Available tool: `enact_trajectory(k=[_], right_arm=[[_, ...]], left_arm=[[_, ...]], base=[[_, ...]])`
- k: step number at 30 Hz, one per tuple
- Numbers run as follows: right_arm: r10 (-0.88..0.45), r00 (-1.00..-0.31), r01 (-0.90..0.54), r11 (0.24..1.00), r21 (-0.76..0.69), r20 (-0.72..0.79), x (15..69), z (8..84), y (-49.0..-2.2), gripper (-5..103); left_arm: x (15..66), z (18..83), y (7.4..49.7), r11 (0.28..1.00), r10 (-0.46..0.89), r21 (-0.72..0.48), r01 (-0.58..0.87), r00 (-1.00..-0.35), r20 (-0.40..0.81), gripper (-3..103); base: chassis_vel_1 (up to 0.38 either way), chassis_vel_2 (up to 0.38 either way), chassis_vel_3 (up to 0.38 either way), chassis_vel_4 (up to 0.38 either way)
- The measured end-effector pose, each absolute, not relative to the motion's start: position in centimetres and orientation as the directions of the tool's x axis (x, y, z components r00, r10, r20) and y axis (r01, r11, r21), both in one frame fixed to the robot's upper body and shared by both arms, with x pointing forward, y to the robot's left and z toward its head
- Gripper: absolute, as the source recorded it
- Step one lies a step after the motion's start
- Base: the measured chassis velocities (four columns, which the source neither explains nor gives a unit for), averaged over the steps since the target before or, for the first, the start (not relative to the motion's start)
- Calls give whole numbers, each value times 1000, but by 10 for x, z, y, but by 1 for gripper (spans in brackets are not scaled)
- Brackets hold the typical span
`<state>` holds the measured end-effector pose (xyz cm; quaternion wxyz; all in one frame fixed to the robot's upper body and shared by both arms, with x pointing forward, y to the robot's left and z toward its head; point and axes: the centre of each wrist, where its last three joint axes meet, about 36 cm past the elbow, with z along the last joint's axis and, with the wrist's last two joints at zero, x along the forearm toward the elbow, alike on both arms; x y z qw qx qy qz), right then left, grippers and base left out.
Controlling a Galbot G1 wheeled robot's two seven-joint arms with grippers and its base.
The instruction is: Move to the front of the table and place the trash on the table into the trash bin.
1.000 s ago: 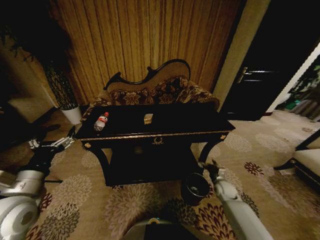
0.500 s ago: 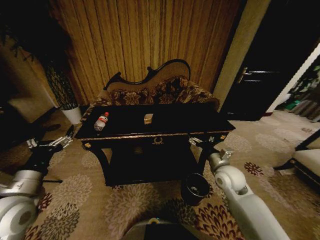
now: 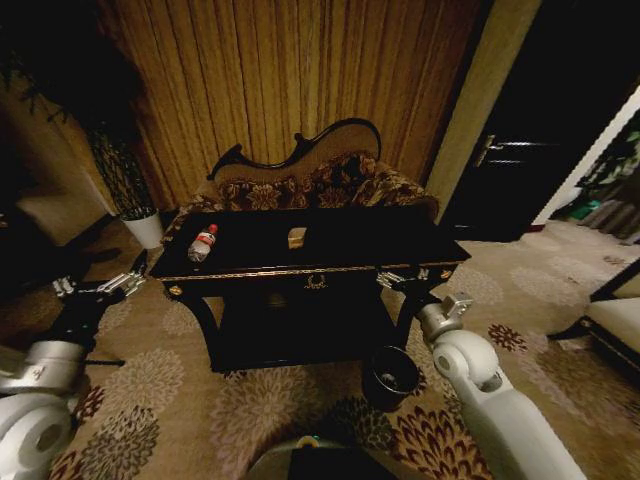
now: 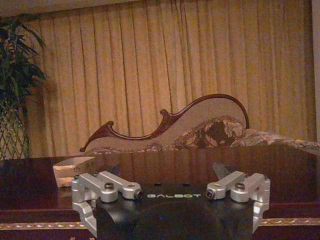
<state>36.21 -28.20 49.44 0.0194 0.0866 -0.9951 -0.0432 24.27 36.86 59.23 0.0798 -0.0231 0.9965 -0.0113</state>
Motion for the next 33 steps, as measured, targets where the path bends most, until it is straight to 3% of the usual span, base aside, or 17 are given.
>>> enact_trajectory(k=[11,25,33], right_arm=[[-176,-984,-173,982,78,31,362,495,-284,100],[-179,-984,-177,982,68,21,362,491,-284,100],[-188,-982,-186,981,56,33,359,491,-285,100]], left_arm=[[242,592,367,999,-45,-25,-41,-987,-157,100],[242,591,369,999,-50,-26,-46,-986,-158,100],[241,592,368,999,-48,-25,-45,-986,-158,100]], base=[[-130,114,123,-110],[-242,237,231,-254],[-23,47,28,-39]])
